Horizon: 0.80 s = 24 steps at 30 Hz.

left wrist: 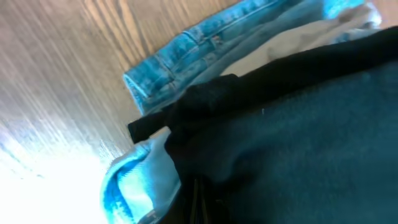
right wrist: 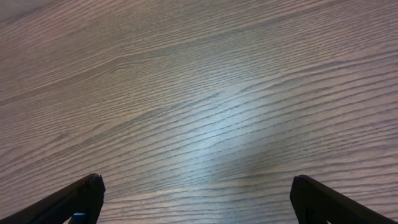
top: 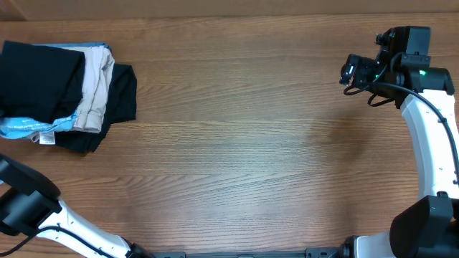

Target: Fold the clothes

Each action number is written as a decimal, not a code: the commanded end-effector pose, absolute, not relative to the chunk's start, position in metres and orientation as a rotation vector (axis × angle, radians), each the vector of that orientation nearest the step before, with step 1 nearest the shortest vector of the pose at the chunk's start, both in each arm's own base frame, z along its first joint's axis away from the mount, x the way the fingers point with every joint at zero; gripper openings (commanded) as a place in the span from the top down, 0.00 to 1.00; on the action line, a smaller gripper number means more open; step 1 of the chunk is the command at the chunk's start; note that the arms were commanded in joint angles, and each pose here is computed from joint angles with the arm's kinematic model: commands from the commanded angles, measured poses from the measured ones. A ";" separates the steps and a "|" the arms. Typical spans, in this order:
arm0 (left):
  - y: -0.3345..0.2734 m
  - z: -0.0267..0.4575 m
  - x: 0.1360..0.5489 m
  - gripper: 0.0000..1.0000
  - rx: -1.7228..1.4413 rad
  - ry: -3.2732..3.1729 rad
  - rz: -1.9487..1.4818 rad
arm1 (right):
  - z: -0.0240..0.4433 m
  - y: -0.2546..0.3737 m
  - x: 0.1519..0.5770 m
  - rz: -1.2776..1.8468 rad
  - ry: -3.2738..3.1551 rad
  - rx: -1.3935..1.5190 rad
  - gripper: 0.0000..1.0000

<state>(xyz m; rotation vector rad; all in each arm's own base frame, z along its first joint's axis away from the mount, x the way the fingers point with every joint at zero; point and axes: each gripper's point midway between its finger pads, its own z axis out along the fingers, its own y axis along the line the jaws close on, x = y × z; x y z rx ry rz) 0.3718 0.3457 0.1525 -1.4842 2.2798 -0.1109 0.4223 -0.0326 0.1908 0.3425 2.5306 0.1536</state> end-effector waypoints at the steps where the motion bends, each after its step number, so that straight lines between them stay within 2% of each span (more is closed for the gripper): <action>1: 0.318 0.267 0.383 0.96 -1.251 2.114 -0.181 | 0.197 -0.033 0.425 0.157 2.514 0.348 0.00; 5: 0.252 0.357 0.386 0.96 -1.054 2.014 -0.187 | 0.197 -0.033 0.425 0.157 2.514 0.347 0.00; 8: 0.179 0.374 0.417 0.96 -0.892 2.056 -0.263 | 0.197 -0.033 0.425 0.157 2.514 0.347 0.00; 9: 0.157 0.369 0.428 0.94 -0.857 2.088 -0.284 | 0.197 -0.033 0.425 0.157 2.514 0.347 0.00; 10: 0.135 0.364 0.438 0.87 -0.810 2.123 -0.304 | 0.197 -0.033 0.425 0.157 2.514 0.347 0.00; 12: 0.102 0.353 0.454 0.68 -0.740 2.180 -0.309 | 0.197 -0.033 0.425 0.157 2.514 0.347 0.00; 14: 0.079 0.342 0.466 0.29 -0.695 2.218 -0.294 | 0.197 -0.033 0.425 0.157 2.514 0.348 0.00; 15: 0.067 0.335 0.471 0.00 -0.672 2.244 -0.297 | 0.197 -0.033 0.425 0.157 2.514 0.347 0.00; 24: 0.059 0.321 0.474 0.00 -0.667 2.290 -0.304 | 0.197 -0.033 0.425 0.157 2.514 0.347 0.00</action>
